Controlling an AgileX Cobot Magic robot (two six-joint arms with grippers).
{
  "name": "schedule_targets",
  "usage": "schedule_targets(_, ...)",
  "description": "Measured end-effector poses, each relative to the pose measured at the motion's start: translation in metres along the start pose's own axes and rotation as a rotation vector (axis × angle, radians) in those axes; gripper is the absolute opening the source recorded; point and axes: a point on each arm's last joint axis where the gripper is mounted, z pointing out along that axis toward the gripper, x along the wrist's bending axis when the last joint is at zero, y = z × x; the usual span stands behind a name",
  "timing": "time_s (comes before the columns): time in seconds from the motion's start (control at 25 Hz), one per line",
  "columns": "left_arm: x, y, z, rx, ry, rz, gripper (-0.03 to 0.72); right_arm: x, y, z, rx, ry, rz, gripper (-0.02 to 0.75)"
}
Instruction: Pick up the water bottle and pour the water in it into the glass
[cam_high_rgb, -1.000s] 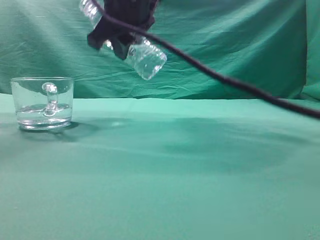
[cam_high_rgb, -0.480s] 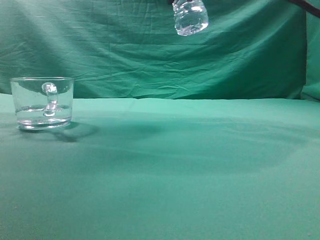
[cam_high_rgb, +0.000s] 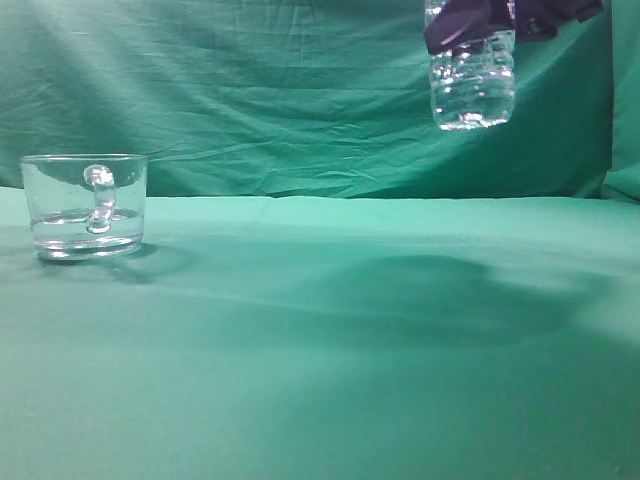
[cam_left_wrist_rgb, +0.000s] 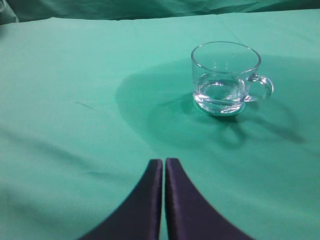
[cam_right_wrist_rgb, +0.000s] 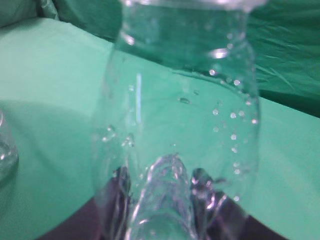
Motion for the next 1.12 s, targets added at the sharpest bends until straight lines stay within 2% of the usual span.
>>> schedule_targets(0.24,0.000,0.000,0.000,0.000,0.000,0.000,0.000,0.005,-0.031,-0.010,0.050,0.030,-0.113,0.299)
schedule_targets(0.48,0.000,0.000,0.000,0.000,0.000,0.000,0.000,0.008,-0.060,-0.002,0.038,0.075,-0.051,0.299)
schedule_targets(0.72,0.000,0.000,0.000,0.000,0.000,0.000,0.000,-0.005,-0.083,0.000,-0.035,0.062,0.041,0.299)
schedule_targets(1.12,0.000,0.000,0.000,0.000,0.000,0.000,0.000,-0.005,-0.104,0.009,-0.014,0.089,0.046,0.299)
